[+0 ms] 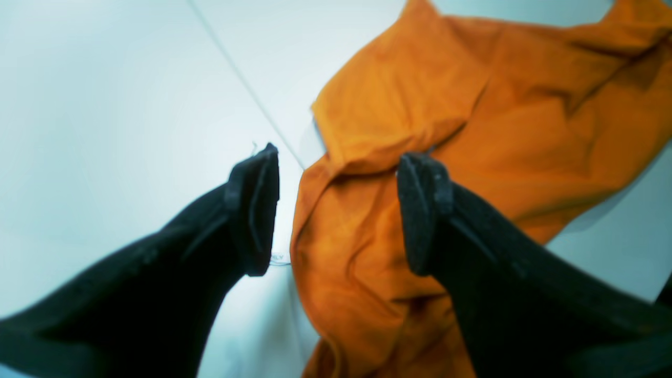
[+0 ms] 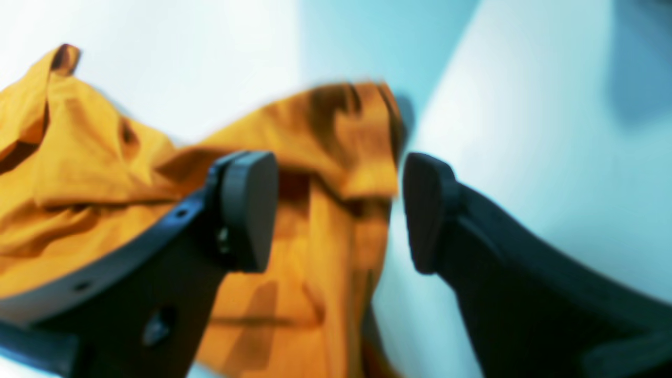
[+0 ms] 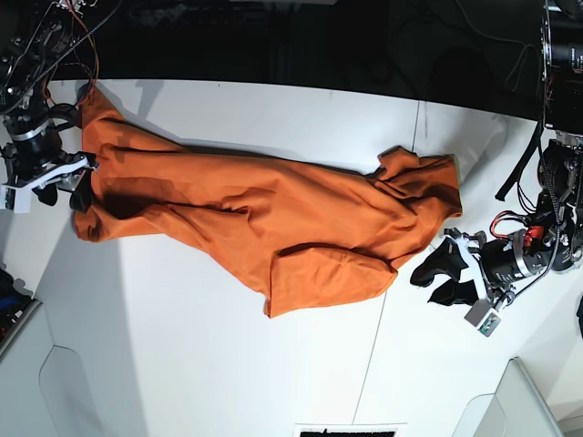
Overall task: Layout the t-shirt on the table in an organized manner, then fold the t-shirt properly
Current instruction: 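Grasp the bunched shirt fabric with the left gripper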
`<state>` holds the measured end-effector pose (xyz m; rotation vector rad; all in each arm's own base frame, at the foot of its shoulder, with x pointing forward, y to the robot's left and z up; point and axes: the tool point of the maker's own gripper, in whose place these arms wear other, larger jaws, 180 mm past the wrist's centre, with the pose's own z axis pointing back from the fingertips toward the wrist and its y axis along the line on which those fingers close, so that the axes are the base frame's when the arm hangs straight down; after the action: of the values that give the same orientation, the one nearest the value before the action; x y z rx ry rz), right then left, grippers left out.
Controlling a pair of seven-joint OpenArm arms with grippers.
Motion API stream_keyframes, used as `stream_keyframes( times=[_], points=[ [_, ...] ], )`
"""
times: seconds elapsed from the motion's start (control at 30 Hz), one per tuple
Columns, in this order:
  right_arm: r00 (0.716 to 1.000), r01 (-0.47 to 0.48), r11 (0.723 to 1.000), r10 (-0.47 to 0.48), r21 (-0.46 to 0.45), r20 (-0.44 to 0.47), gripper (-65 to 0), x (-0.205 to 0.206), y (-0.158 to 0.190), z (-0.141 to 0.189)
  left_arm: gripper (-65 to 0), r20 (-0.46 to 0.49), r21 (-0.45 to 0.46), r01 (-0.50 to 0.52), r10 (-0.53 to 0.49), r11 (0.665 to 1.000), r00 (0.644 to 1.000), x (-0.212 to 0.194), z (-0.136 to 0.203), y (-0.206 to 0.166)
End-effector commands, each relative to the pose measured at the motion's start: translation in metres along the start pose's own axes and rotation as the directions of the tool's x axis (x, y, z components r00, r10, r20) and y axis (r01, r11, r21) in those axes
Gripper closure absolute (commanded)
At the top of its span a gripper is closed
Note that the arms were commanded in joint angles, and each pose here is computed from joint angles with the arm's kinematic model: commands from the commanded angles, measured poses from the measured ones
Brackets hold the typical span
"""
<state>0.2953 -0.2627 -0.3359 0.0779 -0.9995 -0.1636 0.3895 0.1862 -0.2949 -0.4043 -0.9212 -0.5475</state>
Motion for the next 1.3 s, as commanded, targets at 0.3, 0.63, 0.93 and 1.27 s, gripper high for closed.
stream_keyframes(
  times=[0.3, 0.63, 0.93, 1.27],
  points=[
    [0.985, -0.159, 0.987, 0.161, 0.039, -0.058, -37.3, -0.004, 0.025, -0.055, -38.0, 0.050, -0.015, 0.029, -0.028, 0.999, 0.998, 0.018, -0.011, -0.011],
    [0.958, -0.269, 0.963, 0.267, -0.006, -0.103, -19.0, -0.002, 0.014, -0.066, -38.0, 0.013, -0.025, 0.098, -0.097, 0.995, 0.995, 0.006, -0.024, -0.022],
    [0.958, -0.269, 0.963, 0.267, -0.007, -0.103, -5.7, -0.002, 0.014, -0.066, -38.0, -0.064, 0.028, 0.338, -0.336, 0.941, 0.940, -0.017, -0.060, -0.043],
    [0.958, -0.269, 0.963, 0.267, -0.005, -0.109, -5.7, -0.004, 0.014, -0.066, -38.0, -0.065, 0.044, 0.503, -0.500, 0.863, 0.864, 0.007, -0.102, -0.081]
  ],
)
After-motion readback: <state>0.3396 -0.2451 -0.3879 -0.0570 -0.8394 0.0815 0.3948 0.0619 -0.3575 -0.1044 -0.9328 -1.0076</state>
